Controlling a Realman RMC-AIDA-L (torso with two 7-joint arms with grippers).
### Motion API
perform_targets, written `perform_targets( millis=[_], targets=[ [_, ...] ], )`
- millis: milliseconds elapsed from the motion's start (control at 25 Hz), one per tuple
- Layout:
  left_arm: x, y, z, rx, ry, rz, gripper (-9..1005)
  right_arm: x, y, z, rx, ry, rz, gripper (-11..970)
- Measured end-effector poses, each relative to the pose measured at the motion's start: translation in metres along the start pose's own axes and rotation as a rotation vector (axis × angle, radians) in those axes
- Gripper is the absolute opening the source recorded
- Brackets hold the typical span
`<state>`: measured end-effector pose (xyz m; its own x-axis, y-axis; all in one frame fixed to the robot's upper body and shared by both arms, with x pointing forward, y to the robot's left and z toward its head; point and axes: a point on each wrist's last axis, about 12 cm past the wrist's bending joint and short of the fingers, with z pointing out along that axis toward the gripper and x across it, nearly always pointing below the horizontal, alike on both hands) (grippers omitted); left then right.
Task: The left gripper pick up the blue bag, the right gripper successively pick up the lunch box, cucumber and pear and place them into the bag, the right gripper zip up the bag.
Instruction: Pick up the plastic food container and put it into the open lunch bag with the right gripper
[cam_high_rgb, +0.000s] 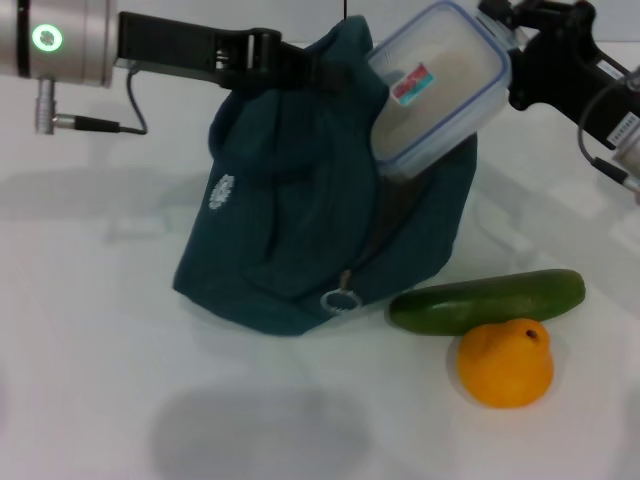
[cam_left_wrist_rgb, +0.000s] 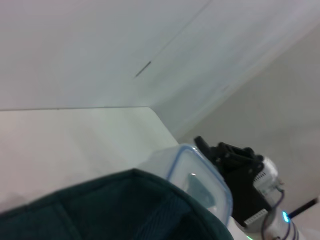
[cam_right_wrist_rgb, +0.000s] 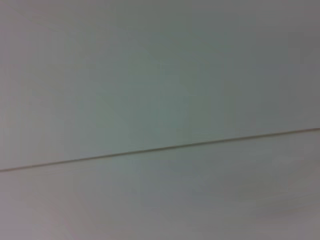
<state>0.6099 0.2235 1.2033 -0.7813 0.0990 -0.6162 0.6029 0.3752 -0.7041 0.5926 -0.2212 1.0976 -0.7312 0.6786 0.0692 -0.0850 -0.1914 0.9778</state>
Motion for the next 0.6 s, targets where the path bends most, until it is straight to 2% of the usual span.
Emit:
perform_targets(
  millis=[240, 600],
  targets=[
    [-0.008, -0.005, 0.01, 0.027, 0.018, 0.01, 90, 0.007, 0.002, 0.015, 0.028, 0.084, -0.026, 131],
    [-0.014, -0.009, 0.013, 0.041, 0.014, 0.022, 91, 0.006, -0.005, 0.009, 0.082, 0.083, -0.047, 134]
  ],
)
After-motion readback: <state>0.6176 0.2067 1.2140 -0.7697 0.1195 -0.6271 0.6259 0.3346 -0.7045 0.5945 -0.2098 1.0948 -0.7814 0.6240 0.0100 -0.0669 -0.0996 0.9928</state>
